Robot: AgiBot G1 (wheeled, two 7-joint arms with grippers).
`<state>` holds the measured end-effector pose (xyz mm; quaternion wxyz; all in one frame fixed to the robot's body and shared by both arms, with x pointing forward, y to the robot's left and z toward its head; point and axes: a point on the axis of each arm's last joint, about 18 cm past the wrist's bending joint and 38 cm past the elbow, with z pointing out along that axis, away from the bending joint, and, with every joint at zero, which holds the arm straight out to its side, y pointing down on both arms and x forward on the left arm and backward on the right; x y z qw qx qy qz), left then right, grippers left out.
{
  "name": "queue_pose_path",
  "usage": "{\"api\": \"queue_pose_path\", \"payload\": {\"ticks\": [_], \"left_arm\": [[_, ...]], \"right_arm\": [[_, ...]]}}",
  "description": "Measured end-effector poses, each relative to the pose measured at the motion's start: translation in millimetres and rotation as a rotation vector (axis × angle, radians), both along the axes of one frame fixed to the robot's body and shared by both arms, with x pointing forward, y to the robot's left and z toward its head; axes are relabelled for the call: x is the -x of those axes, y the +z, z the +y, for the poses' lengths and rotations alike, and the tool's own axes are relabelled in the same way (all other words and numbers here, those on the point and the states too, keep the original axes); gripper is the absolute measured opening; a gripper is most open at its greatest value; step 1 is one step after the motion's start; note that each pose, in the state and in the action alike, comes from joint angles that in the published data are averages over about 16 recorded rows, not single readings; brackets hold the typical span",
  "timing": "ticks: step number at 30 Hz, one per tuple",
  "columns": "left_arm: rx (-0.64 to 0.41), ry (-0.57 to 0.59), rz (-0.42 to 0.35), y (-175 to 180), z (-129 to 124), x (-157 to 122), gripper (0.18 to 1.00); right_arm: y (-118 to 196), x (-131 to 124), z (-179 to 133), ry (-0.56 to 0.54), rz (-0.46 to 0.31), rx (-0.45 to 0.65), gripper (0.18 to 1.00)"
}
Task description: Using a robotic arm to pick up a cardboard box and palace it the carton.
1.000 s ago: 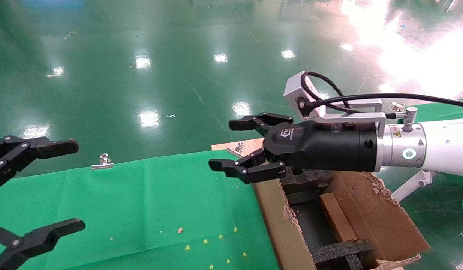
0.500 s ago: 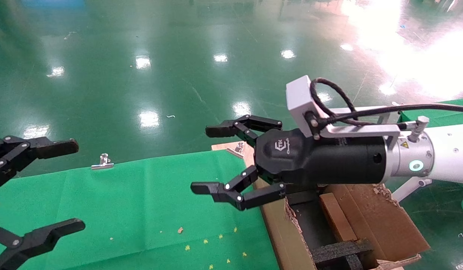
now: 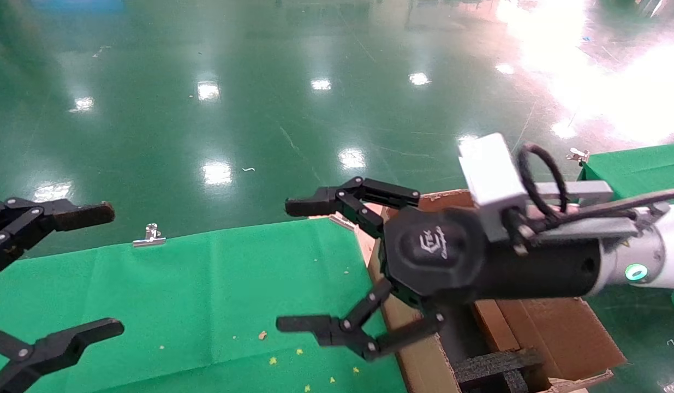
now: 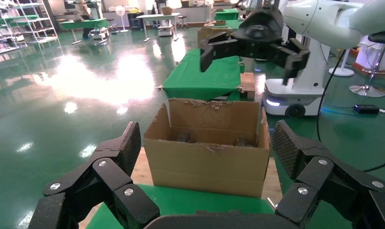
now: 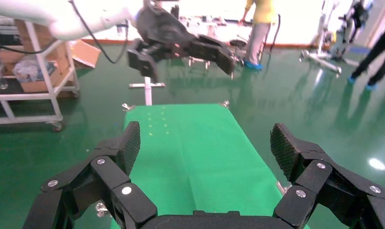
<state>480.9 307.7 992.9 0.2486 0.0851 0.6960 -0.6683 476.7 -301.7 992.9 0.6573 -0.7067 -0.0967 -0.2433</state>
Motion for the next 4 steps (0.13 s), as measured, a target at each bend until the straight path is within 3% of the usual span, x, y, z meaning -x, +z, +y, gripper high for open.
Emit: {"api": "queue_pose_path", "payload": {"ticks": [4], "left_arm": [[0.0,0.0,0.0,0.0,0.0,0.0,1.0]], "right_arm": [[-1.4,3.0,-0.8,0.015,-0.013,-0.005,1.001]]}}
